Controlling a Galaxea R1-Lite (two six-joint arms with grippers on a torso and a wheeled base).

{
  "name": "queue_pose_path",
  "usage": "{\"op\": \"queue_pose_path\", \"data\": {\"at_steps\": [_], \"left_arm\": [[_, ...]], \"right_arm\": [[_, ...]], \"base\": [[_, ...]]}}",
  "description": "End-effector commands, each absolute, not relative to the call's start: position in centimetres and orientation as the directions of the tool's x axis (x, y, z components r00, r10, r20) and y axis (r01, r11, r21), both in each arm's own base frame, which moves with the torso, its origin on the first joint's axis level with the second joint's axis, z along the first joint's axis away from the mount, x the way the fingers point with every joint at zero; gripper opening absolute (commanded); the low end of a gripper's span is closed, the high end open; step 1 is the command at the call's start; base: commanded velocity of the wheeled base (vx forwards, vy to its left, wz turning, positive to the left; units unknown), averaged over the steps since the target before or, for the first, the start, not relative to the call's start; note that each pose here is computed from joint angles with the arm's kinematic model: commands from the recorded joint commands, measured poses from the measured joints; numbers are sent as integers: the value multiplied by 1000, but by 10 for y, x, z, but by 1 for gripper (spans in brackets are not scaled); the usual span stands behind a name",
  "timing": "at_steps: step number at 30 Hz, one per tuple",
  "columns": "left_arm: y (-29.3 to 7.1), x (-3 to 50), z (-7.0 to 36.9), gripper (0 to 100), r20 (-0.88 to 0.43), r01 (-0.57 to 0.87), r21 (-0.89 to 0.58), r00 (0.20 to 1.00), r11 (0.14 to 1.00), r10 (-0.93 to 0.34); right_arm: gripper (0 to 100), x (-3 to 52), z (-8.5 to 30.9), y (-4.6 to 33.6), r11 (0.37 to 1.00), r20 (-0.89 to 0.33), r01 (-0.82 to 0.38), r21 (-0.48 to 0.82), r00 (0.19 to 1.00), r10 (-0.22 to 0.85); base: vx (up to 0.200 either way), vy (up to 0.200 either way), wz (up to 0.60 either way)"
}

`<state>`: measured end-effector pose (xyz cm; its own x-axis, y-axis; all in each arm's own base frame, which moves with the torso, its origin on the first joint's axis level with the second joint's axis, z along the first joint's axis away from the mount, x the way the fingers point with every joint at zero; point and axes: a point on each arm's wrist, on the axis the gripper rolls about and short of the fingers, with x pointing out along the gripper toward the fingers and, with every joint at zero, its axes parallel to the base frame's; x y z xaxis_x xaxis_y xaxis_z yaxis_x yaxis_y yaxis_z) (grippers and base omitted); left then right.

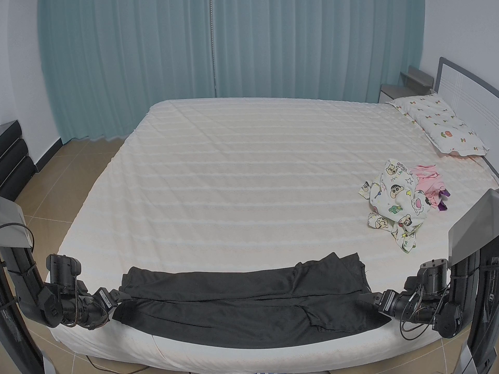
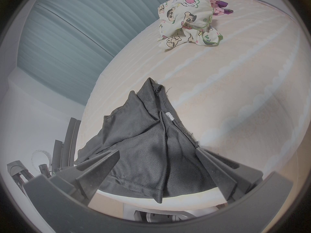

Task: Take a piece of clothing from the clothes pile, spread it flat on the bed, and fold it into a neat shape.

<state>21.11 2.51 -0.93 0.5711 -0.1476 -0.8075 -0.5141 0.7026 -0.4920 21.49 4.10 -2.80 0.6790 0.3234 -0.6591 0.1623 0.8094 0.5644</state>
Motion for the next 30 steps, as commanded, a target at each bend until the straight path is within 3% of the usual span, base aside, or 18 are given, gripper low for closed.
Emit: {"op": "queue_pose_path", "data": {"at_steps": [1,9,15,16,30], "left_arm": [[25,210,-13,100,-819,-524,-483,554,701,-149],[17,213,-16,100,-825,-503,-468,544,727,-154],[11,213,-26,100,-847,-508,-394,523,766,-88],[10,213,-28,0,-849,-504,-380,523,776,-76],[6,204,-39,0,-828,-492,-308,560,814,25]], "right_arm": [[100,212,-27,41,809,-658,161,565,679,324],[100,212,-26,42,809,-656,155,567,679,330],[100,212,-26,42,809,-656,155,567,679,330],[100,212,-26,42,809,-656,154,567,679,330],[100,212,-23,41,807,-646,151,571,689,329]], "base": [[0,0,0],[0,0,0],[0,0,0],[0,0,0],[0,0,0]]}}
